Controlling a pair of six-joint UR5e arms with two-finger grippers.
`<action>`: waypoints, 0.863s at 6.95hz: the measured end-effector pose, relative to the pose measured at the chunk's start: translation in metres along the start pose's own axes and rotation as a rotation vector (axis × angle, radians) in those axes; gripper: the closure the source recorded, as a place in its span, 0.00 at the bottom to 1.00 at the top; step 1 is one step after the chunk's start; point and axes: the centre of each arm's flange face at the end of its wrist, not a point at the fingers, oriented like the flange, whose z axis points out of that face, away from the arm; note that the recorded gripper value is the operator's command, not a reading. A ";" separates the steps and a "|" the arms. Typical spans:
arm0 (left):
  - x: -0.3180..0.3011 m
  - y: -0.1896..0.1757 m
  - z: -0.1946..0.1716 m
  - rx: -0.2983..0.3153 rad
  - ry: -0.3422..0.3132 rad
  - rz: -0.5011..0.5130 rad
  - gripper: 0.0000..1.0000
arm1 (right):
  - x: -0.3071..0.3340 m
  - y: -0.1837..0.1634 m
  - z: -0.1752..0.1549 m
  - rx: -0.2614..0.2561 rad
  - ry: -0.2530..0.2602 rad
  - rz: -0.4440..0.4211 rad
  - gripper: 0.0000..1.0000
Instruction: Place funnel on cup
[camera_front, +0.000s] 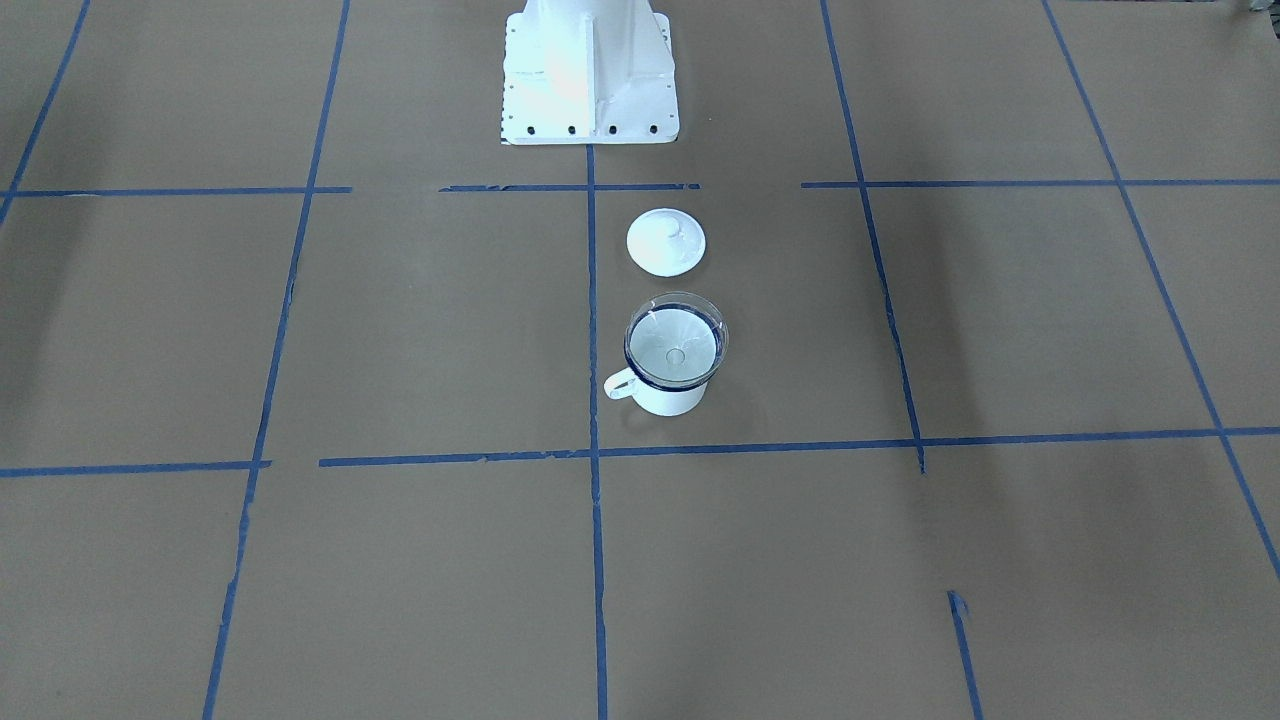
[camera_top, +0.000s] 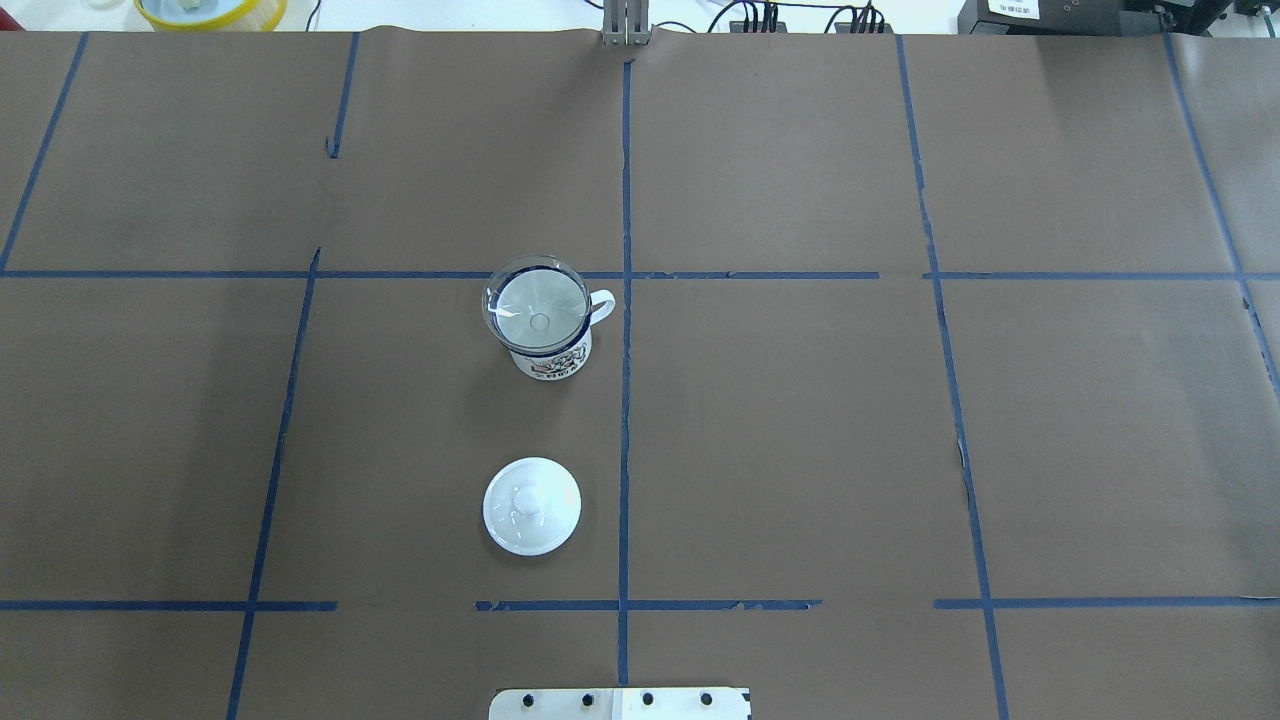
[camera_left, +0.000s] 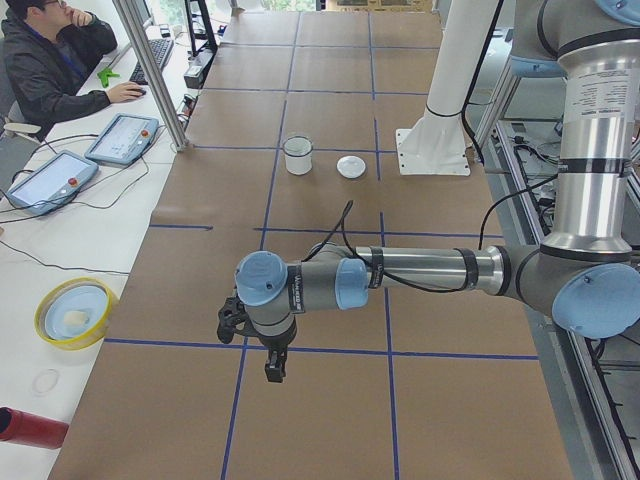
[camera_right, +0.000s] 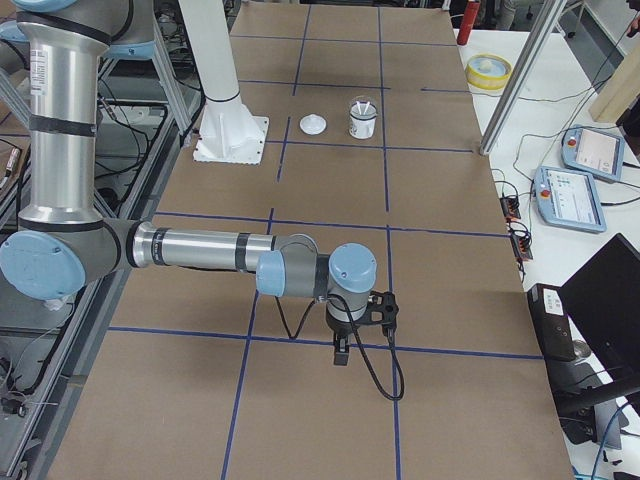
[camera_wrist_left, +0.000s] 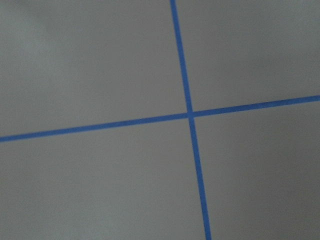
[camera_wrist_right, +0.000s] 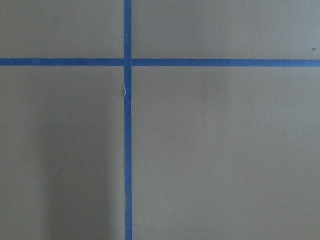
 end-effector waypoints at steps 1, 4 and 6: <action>-0.002 0.006 0.005 0.011 0.016 0.008 0.00 | 0.000 0.000 0.000 0.000 0.000 0.000 0.00; -0.006 0.008 0.015 0.012 0.049 0.007 0.00 | 0.000 0.000 0.000 0.000 0.000 0.000 0.00; -0.001 0.008 0.007 0.027 0.040 0.023 0.00 | 0.000 0.000 0.000 0.000 0.000 0.000 0.00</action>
